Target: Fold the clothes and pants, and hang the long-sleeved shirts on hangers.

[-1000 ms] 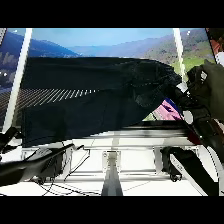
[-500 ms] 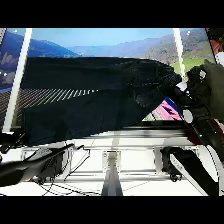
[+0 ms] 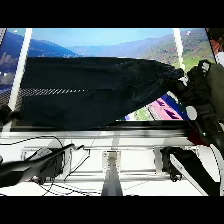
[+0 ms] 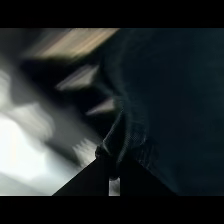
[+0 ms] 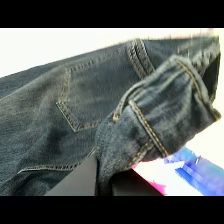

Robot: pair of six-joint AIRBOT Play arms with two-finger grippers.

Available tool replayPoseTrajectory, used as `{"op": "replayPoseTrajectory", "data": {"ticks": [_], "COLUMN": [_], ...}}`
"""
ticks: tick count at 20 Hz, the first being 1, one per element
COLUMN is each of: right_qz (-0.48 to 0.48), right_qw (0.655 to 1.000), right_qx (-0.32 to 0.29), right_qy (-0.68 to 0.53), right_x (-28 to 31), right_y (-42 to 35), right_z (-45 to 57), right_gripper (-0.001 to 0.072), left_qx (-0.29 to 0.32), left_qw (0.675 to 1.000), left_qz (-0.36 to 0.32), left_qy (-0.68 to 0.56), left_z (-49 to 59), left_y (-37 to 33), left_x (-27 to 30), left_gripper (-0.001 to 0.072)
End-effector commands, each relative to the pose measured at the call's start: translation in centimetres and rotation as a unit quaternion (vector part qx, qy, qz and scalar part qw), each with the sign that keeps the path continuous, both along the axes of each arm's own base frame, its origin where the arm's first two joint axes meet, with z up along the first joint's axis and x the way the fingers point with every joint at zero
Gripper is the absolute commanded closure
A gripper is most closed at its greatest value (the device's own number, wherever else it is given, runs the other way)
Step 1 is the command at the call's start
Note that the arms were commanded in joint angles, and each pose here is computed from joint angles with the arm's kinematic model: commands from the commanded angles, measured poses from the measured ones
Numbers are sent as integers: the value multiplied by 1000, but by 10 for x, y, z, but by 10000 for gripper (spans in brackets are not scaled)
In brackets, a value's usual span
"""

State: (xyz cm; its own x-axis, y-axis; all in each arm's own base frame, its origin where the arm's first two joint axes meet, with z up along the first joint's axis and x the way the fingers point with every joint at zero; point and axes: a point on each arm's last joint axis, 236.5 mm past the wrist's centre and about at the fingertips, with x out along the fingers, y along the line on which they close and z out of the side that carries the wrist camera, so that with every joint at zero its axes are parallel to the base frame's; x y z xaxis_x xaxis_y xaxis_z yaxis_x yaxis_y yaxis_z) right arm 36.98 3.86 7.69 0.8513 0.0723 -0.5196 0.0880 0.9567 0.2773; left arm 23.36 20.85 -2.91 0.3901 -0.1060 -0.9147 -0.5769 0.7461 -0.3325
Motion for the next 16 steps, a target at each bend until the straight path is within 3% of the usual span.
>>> {"op": "replayPoseTrajectory", "data": {"ticks": [1, 6, 9, 12, 16], "right_qz": [24, -49, -76, -75, -70], "right_qw": [998, 995, 993, 991, 984], "right_qx": [-60, -64, -63, -63, -57], "right_qy": [1, 60, 62, 90, 154], "right_x": [2, -15, -18, -5, 43], "right_y": [-5, -57, -76, -76, -76], "right_z": [31, 64, 76, 52, 2], "right_gripper": [673, 673, 674, 673, 673], "left_qx": [-8, 22, -6, -23, -34], "left_qw": [976, 943, 946, 963, 971], "left_qz": [6, 109, 146, 130, 85], "left_qy": [-218, -313, -289, -234, -219], "left_z": [95, 156, 135, 99, 87], "left_y": [5, 51, 65, 59, 41], "left_x": [88, 119, 124, 146, 218], "left_gripper": [687, 690, 691, 692, 692]}}
